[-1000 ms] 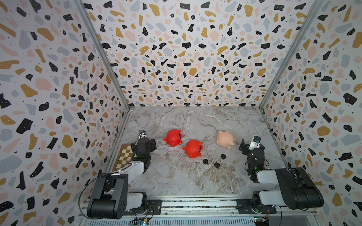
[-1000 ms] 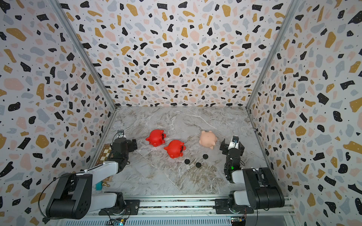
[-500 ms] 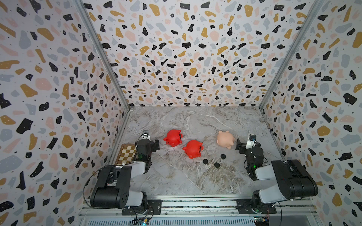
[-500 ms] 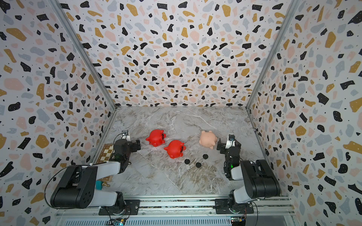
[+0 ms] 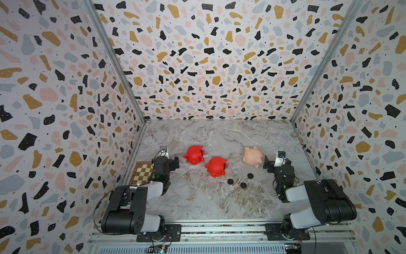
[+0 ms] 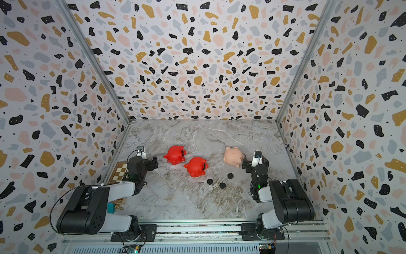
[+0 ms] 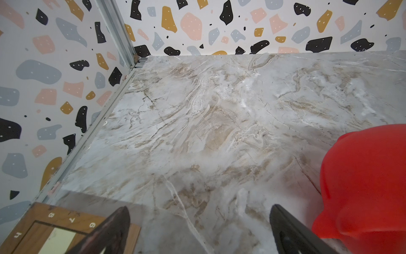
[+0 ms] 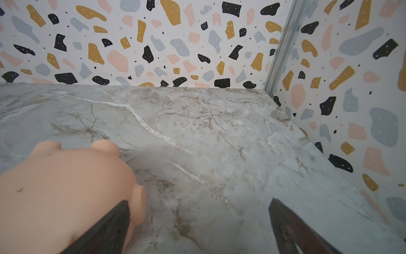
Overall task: Open piggy banks
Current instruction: Reset both arms
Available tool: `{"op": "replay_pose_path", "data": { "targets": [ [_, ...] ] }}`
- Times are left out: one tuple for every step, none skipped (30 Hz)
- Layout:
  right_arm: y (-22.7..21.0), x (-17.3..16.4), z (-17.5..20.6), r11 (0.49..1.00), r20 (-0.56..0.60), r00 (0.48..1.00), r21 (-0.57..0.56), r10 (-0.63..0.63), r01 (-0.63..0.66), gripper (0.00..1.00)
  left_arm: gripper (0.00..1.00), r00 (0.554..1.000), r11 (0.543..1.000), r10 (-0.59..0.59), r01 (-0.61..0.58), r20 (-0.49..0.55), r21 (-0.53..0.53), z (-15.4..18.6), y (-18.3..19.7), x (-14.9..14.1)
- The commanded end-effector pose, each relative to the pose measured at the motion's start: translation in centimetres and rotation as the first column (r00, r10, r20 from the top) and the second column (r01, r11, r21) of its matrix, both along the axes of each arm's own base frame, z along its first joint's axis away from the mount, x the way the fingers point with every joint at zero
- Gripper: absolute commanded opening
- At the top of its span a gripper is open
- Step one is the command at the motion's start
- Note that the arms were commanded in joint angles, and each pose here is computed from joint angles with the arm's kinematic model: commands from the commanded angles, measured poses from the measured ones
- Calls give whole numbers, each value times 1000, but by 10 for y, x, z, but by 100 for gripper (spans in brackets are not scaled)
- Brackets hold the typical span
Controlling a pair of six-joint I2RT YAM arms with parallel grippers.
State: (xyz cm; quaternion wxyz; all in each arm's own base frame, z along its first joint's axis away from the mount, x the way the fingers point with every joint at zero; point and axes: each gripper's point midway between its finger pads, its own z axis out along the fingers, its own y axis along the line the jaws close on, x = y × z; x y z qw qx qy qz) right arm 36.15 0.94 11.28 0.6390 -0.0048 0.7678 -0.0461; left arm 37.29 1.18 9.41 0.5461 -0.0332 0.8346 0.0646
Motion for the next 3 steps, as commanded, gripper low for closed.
{"op": "replay_pose_path", "data": {
  "targets": [
    [0,6,9,1000,21,1000,-1,3,-3,100,99,999,1000,1,-1,33,4,6,2,2],
    [0,6,9,1000,22,1000,0,3,-3,100,99,1000,1000,1,-1,32,4,5,2,2],
    [0,6,10,1000,25,1000,0,3,-3,100,99,999,1000,2,-2,33,2,6,2,2]
  ]
}}
